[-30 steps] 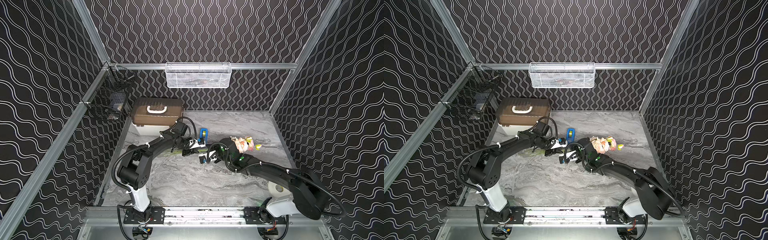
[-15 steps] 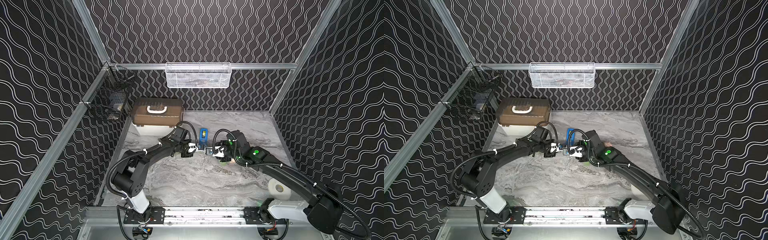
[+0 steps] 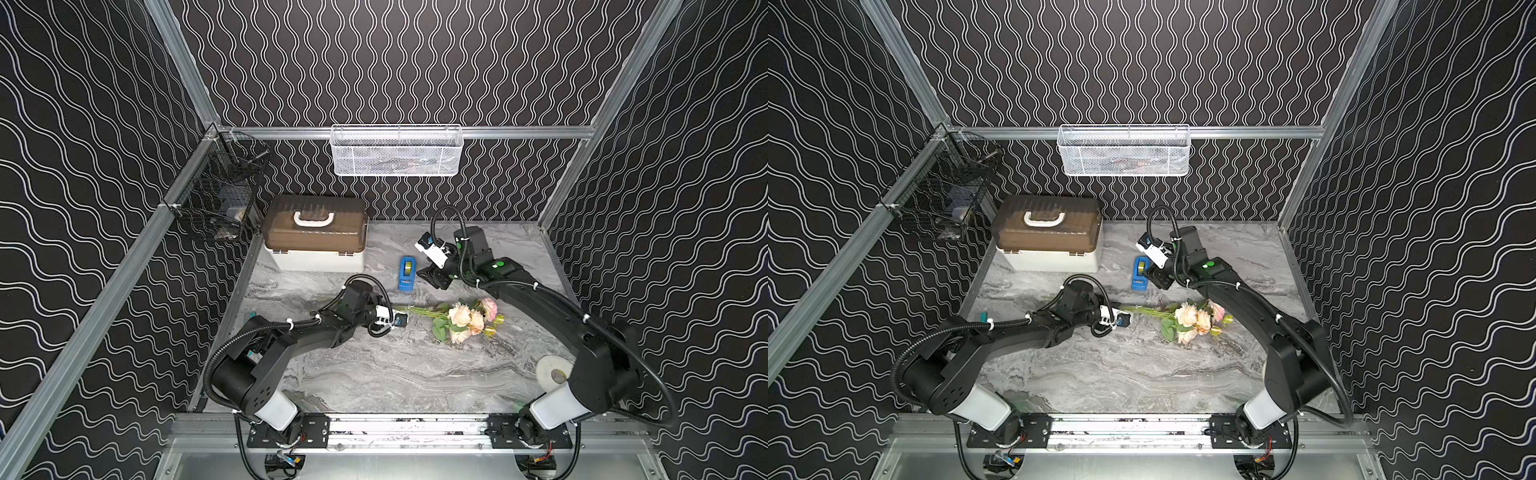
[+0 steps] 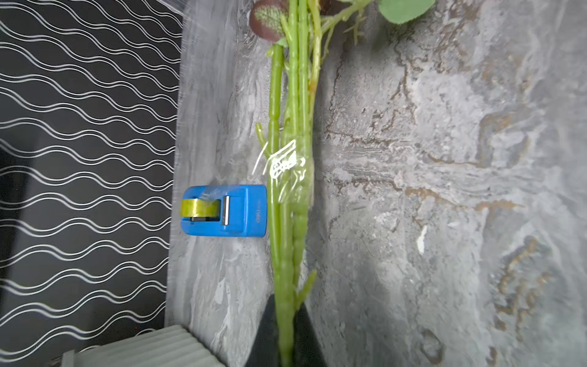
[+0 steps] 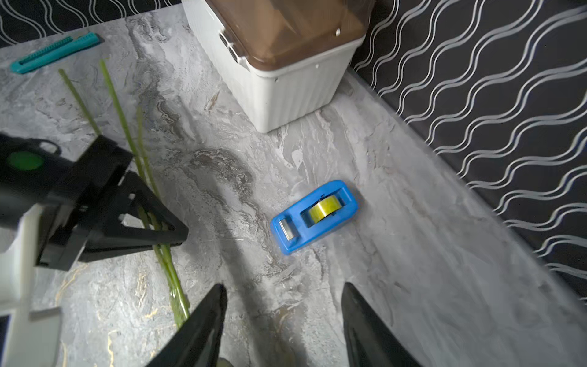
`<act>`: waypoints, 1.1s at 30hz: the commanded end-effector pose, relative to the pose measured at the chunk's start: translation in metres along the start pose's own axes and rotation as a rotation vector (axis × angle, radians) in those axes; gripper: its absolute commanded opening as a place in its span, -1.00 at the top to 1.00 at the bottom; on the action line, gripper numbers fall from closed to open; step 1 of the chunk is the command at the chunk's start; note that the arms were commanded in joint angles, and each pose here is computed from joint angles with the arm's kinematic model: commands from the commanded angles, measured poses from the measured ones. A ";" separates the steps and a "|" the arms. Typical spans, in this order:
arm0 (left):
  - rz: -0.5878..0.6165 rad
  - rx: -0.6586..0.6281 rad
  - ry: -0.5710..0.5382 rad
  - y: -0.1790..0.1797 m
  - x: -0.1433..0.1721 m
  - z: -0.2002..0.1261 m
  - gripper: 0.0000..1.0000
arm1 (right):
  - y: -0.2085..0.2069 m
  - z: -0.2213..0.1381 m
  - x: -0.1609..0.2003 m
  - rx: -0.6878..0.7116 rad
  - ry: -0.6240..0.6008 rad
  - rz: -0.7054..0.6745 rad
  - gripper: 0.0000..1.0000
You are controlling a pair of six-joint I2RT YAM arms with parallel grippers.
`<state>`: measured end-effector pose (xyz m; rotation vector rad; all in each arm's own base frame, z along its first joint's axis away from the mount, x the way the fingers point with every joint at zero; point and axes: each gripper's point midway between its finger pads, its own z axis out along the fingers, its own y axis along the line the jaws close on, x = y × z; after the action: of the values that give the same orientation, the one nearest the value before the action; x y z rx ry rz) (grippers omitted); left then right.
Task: Wrap bouquets with tape
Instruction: Tear off the tape using the Tape Cutter.
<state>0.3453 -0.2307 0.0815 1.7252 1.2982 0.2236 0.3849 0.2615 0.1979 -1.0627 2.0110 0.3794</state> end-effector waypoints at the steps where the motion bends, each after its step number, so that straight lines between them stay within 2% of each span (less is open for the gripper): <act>1: 0.091 -0.113 -0.075 0.019 -0.016 -0.008 1.00 | -0.009 0.018 -0.006 0.004 -0.038 0.158 -0.19; 5: 0.098 0.045 -0.072 -0.014 -0.012 -0.010 1.00 | -0.018 0.042 0.008 0.013 0.011 0.266 -0.17; 9: 0.102 0.038 -0.052 -0.019 -0.006 -0.006 1.00 | -0.024 0.060 0.025 0.017 0.050 0.372 -0.16; 14: 0.111 0.096 -0.032 -0.030 -0.001 -0.001 1.00 | -0.024 0.079 0.049 0.012 0.098 0.493 -0.11; 17: 0.103 0.083 -0.030 -0.029 0.001 0.000 1.00 | -0.016 0.089 0.057 -0.036 0.128 0.574 -0.07; 19: 0.100 0.102 -0.025 -0.030 0.002 0.001 1.00 | -0.030 0.090 0.067 -0.020 0.128 0.657 -0.05; 22: 0.099 0.126 -0.014 -0.035 0.006 0.003 1.00 | -0.030 0.094 0.069 -0.037 0.100 0.731 -0.04; 33: 0.063 0.182 0.029 -0.044 0.019 0.010 1.00 | -0.013 0.103 0.067 -0.152 0.029 0.874 0.13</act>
<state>0.3356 -0.2209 0.0432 1.8820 1.3156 0.1987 0.4229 0.2655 0.0707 -0.2498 2.4742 0.8687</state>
